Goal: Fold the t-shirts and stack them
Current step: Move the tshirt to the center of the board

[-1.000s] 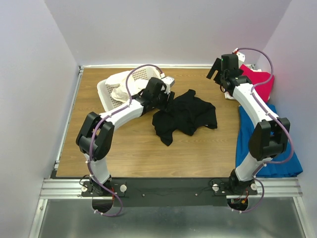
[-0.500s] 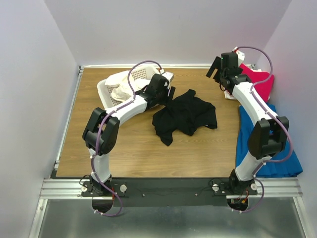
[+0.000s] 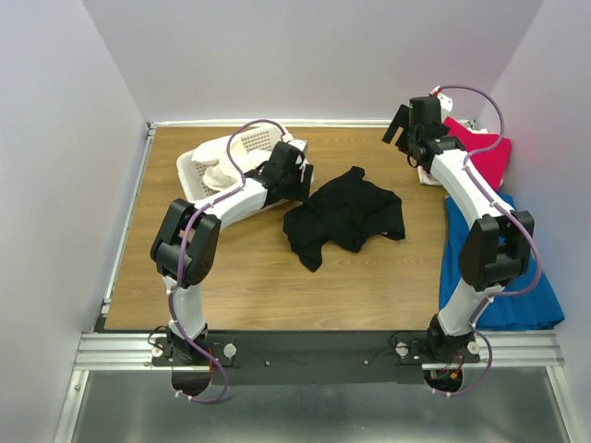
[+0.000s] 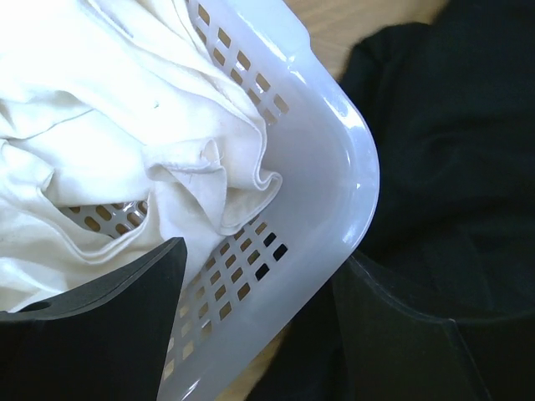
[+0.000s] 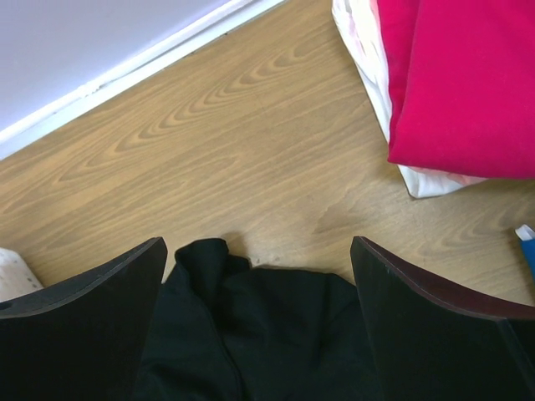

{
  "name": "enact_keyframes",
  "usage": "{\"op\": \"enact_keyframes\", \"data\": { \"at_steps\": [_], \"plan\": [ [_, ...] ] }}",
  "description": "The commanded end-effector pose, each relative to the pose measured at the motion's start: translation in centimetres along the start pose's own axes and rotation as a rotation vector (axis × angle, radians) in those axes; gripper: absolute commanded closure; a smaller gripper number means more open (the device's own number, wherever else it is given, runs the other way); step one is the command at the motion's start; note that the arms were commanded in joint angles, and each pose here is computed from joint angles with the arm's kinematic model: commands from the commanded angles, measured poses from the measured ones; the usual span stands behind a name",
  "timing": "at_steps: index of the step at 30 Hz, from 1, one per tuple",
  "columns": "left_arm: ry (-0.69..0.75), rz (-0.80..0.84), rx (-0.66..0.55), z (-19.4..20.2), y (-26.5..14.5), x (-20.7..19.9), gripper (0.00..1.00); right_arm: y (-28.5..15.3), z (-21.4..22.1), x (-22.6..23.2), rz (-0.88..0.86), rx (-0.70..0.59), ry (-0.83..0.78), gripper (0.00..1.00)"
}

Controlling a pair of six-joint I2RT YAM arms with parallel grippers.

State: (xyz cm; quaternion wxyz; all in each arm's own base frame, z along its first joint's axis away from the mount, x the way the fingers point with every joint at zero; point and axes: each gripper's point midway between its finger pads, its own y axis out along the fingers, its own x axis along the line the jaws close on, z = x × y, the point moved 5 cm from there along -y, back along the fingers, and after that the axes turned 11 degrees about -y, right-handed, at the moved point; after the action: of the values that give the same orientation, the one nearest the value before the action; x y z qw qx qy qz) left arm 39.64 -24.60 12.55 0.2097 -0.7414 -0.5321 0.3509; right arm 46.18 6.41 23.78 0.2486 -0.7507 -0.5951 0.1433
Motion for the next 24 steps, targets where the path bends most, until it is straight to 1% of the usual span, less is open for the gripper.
{"op": "enact_keyframes", "data": {
  "at_steps": [1, 6, 12, 16, 24],
  "plan": [
    [-0.102, -0.212, 0.021, 0.7, -0.4, 6.1, 0.24, 0.2, -0.8, 0.8, -0.028, -0.005, -0.006, 0.0],
    [-0.143, -0.293, -0.004, -0.6, -0.3, 10.2, 0.29, 0.4, -1.2, 1.0, -0.036, -0.008, -0.004, 0.0],
    [-0.112, -0.309, -0.033, -3.3, 0.9, 12.1, 0.29, 0.6, -1.3, 1.3, -0.049, -0.005, -0.005, 0.0],
    [-0.095, -0.27, -0.088, -5.5, 0.8, 11.4, 0.29, 0.7, -1.5, 1.4, -0.057, -0.003, -0.008, 0.0],
    [-0.055, -0.248, -0.268, -11.4, -4.2, 9.6, 0.26, 1.1, -0.9, 1.6, -0.062, 0.016, -0.02, 0.0]
  ]
}}
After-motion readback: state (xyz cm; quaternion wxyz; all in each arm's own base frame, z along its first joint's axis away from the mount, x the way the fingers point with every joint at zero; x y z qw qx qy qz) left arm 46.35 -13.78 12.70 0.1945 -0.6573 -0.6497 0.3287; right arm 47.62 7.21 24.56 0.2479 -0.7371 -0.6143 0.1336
